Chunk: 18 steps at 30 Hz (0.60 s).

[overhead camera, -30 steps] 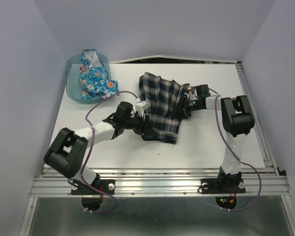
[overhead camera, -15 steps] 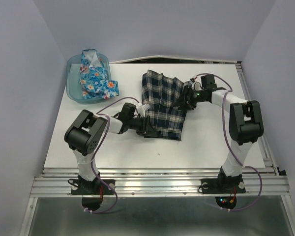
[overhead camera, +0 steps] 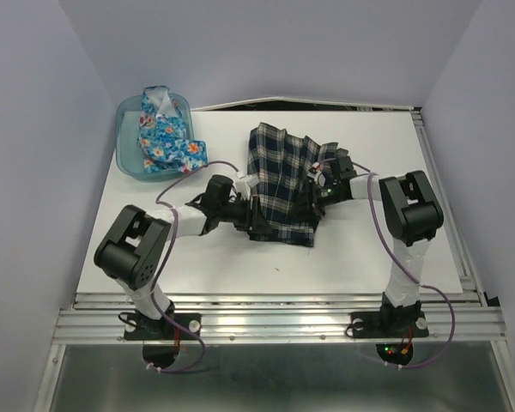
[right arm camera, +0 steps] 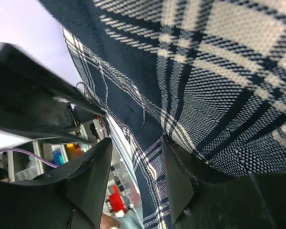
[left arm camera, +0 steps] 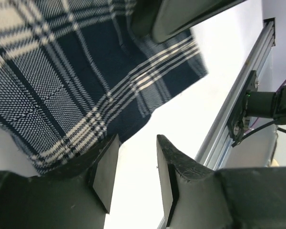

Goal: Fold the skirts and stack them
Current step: Fold the skirt

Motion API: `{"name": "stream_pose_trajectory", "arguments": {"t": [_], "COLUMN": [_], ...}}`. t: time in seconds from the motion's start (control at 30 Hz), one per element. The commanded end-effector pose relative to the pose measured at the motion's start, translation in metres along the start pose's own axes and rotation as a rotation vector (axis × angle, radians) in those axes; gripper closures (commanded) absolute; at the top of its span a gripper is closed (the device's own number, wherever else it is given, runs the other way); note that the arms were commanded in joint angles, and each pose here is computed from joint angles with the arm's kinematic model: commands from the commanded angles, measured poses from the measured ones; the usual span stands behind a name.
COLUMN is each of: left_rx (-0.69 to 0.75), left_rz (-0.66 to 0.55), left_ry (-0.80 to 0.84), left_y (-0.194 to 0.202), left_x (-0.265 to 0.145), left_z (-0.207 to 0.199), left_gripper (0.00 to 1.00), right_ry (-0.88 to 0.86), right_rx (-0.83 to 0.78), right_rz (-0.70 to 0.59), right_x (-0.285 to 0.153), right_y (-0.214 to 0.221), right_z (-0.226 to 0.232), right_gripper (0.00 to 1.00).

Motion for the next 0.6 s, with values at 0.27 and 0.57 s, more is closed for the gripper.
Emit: {"name": "stream_pose_trajectory", "arguments": {"t": [0.27, 0.57], "left_rx": [0.319, 0.164], "left_rz": [-0.378, -0.457], "left_ry": [0.063, 0.016], "left_y": [-0.169, -0.264], "left_x": [-0.030, 0.033], "left_z": [-0.076, -0.005], "left_gripper": [0.46, 0.47], "right_ry": [0.173, 0.156], "right_rx": [-0.099, -0.099], "right_rz": [0.083, 0.173], "right_x": [0.009, 0.000], "right_y": [0.037, 0.064], "right_z": [-0.060, -0.059], "right_gripper": [0.48, 0.46]}}
Point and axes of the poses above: each gripper's point midway between its finger pads, its own x axis out along the fingers, its own z axis along the line the jaws close on, y = z × x, the point moved 2 cm from there along -x, back along the fingers, and after that the axes turned 3 degrees about -x, right-handed, at the moved point
